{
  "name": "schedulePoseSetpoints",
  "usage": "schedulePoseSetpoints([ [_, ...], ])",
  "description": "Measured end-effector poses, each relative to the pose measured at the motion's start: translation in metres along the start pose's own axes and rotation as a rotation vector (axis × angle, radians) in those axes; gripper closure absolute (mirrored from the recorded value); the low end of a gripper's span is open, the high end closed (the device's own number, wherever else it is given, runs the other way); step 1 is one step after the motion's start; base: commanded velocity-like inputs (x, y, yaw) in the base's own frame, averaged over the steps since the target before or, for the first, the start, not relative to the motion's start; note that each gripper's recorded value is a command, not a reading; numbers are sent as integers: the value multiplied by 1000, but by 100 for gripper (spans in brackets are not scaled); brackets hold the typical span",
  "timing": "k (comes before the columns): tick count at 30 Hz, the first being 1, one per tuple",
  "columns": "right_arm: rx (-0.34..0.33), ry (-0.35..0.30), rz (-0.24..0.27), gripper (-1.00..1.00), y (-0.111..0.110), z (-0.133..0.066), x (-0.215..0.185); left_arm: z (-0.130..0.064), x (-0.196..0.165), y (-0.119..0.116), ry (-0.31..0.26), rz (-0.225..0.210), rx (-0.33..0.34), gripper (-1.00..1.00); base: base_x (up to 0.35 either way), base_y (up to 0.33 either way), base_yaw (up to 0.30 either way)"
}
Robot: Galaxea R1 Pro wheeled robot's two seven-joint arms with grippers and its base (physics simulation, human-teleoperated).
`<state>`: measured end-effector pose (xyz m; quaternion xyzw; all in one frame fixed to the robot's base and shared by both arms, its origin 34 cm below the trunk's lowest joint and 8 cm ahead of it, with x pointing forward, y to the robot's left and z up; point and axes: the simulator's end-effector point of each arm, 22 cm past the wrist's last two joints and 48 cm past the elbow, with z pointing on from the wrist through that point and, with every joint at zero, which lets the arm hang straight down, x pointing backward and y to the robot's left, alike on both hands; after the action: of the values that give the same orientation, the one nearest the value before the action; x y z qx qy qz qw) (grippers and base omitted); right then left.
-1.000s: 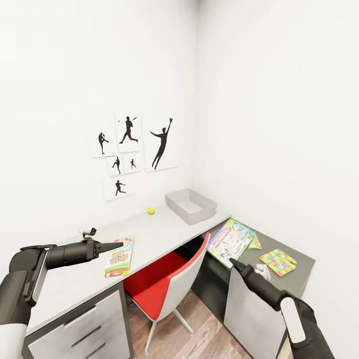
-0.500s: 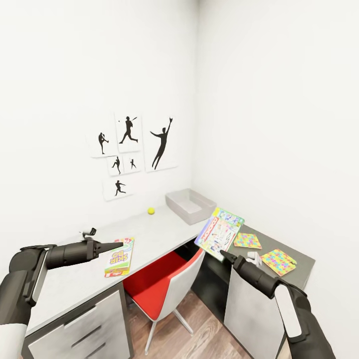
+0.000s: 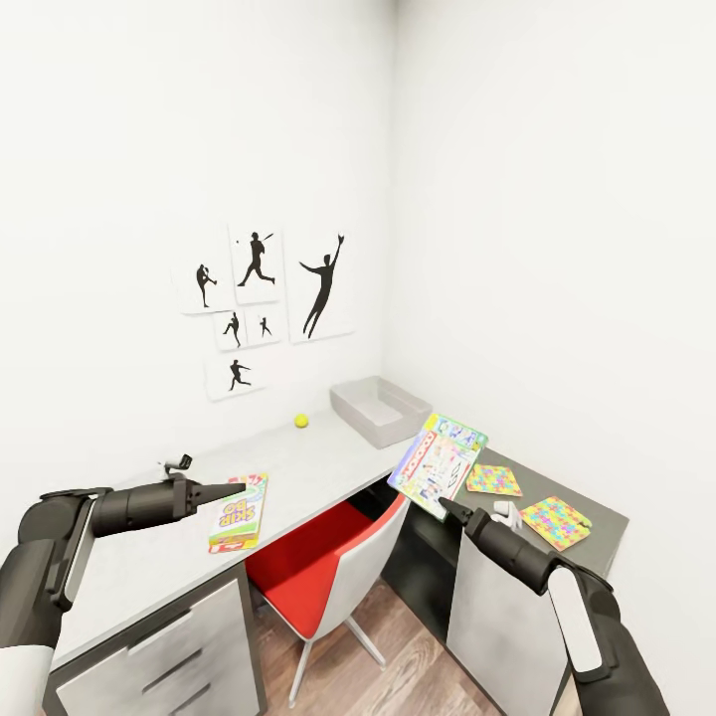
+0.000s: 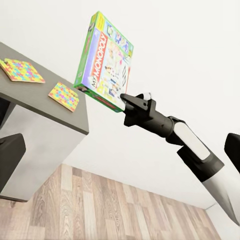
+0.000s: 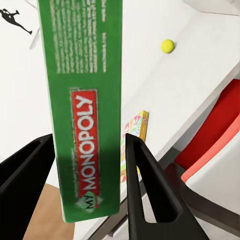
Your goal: Put all the toys in the child's room - the three board games (two on the bed and one on the table), the two jigsaw puzzles on the table, and the tennis ball on the table - inside the toy box on the table in the child's room.
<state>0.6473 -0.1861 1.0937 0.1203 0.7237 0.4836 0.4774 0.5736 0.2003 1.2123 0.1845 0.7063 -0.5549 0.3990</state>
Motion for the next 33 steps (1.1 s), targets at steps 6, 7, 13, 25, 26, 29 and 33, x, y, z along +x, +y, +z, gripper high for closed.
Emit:
schedulePoseSetpoints([
  [6,6,2,0,100,-1,1,1,0,0,0,1,0,-1,-100,0,0,0],
  [7,7,2,0,100,-1,1,1,0,0,0,1,0,-1,-100,5,0,0],
  [13,7,7,-3,100,2,1,0,-1,0,1,-1,-1,-3,-100,77,0,0],
  [25,117,101,64,100,-3,10,25,-2,0,2,-1,-3,-5,-100,107,0,0],
  [26,138,106,66,100,-4,11,27,-2,0,2,-1,-3,-5,-100,97,0,0],
  [29,180,119,74,100,-9,11,30,-3,0,2,-2,-2,-7,-100,97,0,0],
  [33,178,116,104,100,-9,11,29,-3,-1,2,-3,-2,-5,-100,96,0,0],
])
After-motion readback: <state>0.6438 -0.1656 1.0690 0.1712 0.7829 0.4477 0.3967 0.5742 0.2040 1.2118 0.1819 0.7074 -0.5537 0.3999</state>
